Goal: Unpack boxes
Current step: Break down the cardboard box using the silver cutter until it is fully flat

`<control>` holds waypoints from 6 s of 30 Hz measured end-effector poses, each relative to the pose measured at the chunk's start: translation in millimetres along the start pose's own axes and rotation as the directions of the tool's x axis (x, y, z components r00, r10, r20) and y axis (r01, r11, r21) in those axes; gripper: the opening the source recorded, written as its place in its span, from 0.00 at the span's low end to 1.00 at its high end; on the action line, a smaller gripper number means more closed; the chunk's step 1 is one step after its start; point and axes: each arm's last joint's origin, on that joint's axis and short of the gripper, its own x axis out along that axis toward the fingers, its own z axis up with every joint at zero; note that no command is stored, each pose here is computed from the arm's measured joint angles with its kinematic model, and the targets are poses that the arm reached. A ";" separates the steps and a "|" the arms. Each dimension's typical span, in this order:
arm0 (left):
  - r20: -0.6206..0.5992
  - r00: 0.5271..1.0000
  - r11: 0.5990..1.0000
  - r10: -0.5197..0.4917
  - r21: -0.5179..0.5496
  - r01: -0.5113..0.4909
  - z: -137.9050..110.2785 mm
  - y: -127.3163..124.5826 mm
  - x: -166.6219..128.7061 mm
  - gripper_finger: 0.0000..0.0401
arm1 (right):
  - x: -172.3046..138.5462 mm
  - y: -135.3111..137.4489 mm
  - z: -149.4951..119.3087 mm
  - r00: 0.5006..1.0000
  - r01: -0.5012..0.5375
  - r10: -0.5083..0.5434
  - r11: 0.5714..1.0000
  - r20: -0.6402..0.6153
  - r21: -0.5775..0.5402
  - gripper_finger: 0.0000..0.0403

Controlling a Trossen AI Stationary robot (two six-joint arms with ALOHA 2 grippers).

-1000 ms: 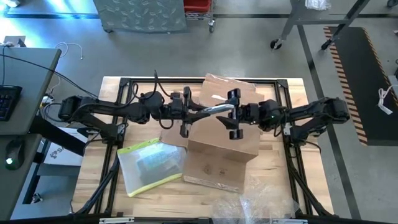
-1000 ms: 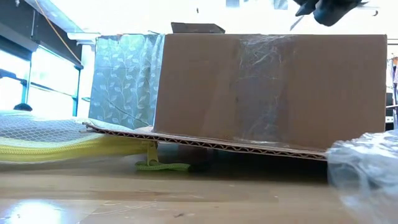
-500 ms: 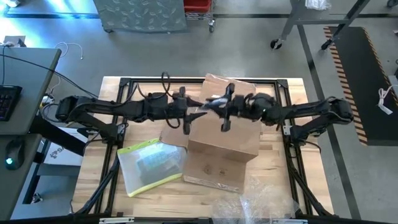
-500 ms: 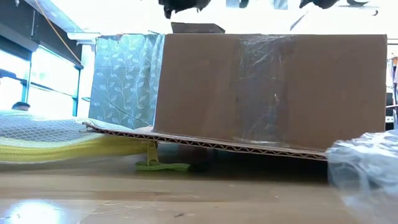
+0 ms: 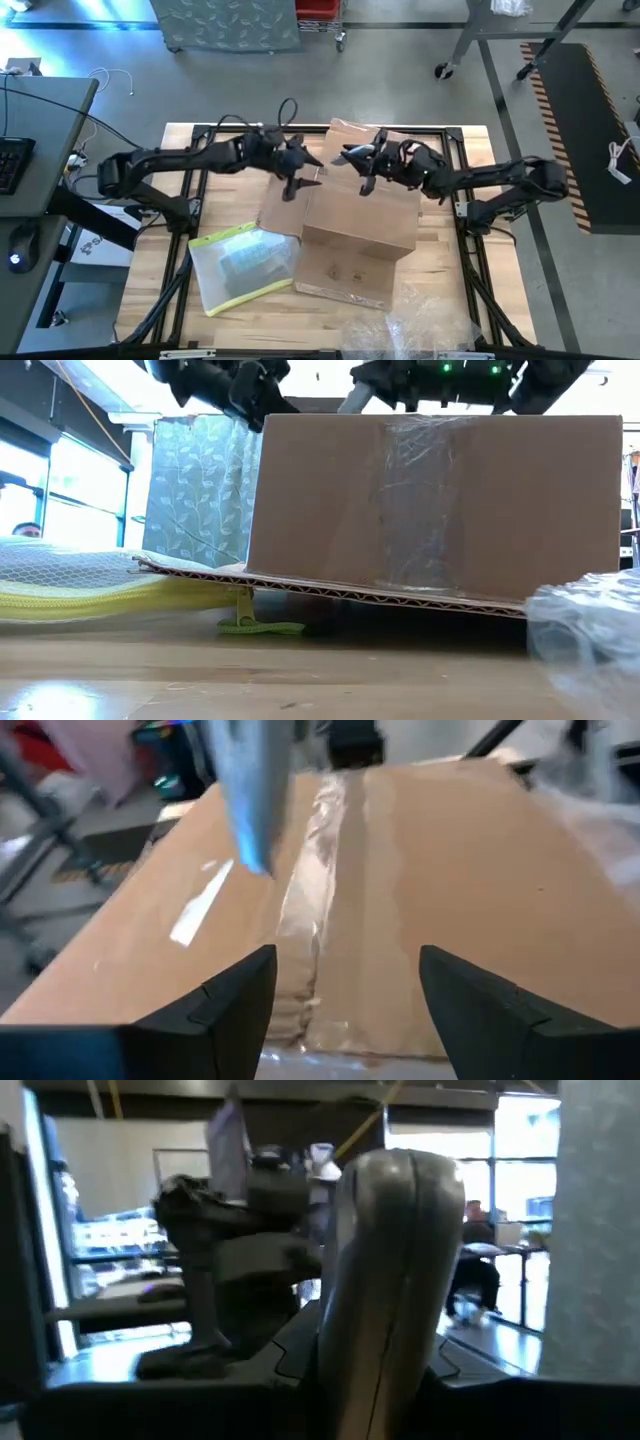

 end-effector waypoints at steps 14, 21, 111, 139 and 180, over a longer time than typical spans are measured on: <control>-0.121 0.985 0.987 -0.122 -0.114 0.109 -46.8 26.9 27.8 0.58 | 18.5 0.9 -53.1 1.000 -0.022 0.021 0.999 0.008 0.031 0.14; -0.148 0.979 0.981 -0.142 -0.149 0.120 -53.6 24.2 37.4 0.58 | 20.5 -3.8 -67.5 0.999 -0.005 0.006 1.000 -0.043 0.030 0.14; -0.163 0.971 0.975 -0.177 -0.167 0.149 -54.8 17.0 40.2 0.58 | 51.5 3.4 -19.3 0.833 -0.092 0.065 0.995 -0.549 -0.022 0.14; -0.039 0.997 0.998 -0.067 0.007 0.068 -24.1 -9.4 48.4 0.58 | 42.9 26.9 8.3 0.894 -0.038 -0.015 0.993 -0.448 -0.110 0.14; -0.157 0.985 0.996 -0.065 -0.068 0.055 -45.8 -10.5 66.6 0.58 | 12.8 -3.0 -39.8 0.943 -0.118 0.090 0.990 -0.319 -0.072 0.14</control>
